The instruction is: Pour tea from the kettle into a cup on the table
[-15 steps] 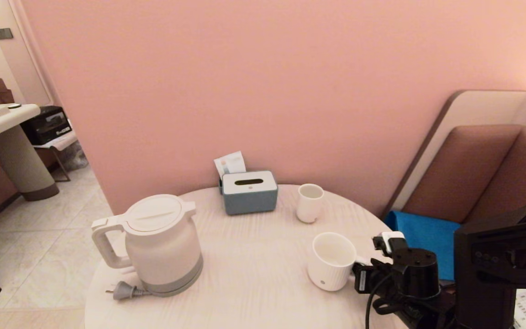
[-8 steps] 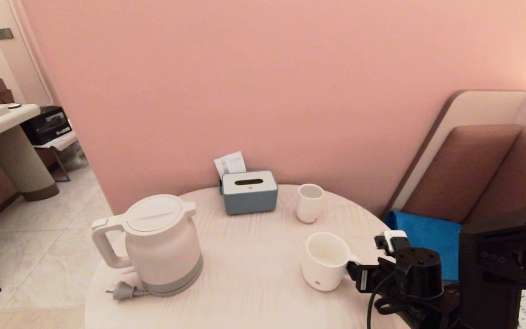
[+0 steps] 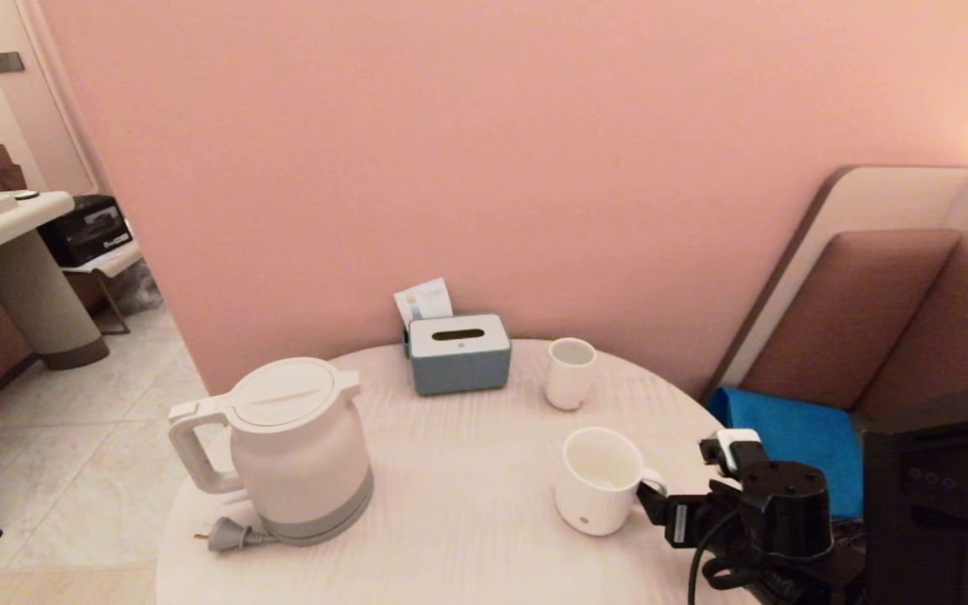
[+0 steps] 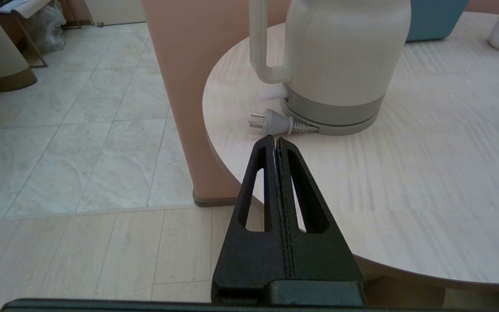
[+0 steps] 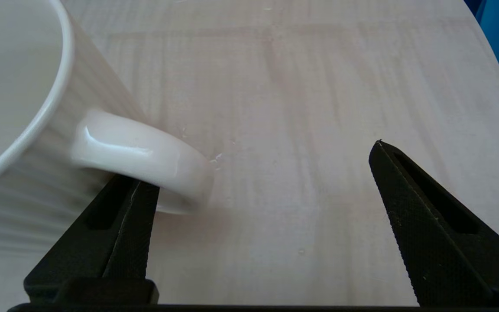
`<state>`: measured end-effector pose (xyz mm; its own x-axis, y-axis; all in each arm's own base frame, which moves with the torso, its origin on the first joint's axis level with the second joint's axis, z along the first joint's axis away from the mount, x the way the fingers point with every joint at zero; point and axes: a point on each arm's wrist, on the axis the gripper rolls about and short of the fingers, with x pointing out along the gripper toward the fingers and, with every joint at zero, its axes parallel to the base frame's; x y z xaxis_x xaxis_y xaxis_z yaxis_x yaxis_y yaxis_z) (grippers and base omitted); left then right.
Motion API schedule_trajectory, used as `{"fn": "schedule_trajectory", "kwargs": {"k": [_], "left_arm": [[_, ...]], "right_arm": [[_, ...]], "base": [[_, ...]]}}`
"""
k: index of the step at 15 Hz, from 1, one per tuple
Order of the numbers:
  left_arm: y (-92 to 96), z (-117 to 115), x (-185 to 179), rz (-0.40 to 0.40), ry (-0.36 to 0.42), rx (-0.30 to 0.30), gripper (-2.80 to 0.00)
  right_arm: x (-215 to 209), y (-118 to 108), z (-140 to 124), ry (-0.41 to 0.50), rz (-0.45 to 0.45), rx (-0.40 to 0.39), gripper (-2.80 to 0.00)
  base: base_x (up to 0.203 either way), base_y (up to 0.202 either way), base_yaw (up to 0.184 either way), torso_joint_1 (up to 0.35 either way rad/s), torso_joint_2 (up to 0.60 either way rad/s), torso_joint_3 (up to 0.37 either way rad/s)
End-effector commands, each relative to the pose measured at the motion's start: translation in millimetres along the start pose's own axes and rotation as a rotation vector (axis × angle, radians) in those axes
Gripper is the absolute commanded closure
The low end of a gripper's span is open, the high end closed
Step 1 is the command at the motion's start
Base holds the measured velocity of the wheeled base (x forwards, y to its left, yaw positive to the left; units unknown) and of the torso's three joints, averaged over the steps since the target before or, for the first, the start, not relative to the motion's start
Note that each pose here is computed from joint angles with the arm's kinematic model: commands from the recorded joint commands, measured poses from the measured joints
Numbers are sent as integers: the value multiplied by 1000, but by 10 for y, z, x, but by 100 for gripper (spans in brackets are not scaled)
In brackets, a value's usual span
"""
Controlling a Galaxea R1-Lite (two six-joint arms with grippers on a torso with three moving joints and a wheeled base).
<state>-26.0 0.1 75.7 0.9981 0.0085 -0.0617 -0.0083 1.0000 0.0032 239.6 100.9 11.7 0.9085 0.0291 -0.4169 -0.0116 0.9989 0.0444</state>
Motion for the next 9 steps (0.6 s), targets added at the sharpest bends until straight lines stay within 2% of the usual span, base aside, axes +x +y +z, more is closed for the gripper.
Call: {"fn": "schedule_trajectory", "kwargs": {"k": [1, 9], "left_arm": [[0, 0, 0, 1, 1, 0, 0], [0, -4, 1, 1, 3, 0, 0]], "right_arm": [[-36, 0, 62, -47, 9, 20, -280], [-527, -168, 150, -55, 14, 11, -280]], "base": [[0, 0, 0, 0, 0, 0], [0, 0, 0, 0, 0, 0]]}}
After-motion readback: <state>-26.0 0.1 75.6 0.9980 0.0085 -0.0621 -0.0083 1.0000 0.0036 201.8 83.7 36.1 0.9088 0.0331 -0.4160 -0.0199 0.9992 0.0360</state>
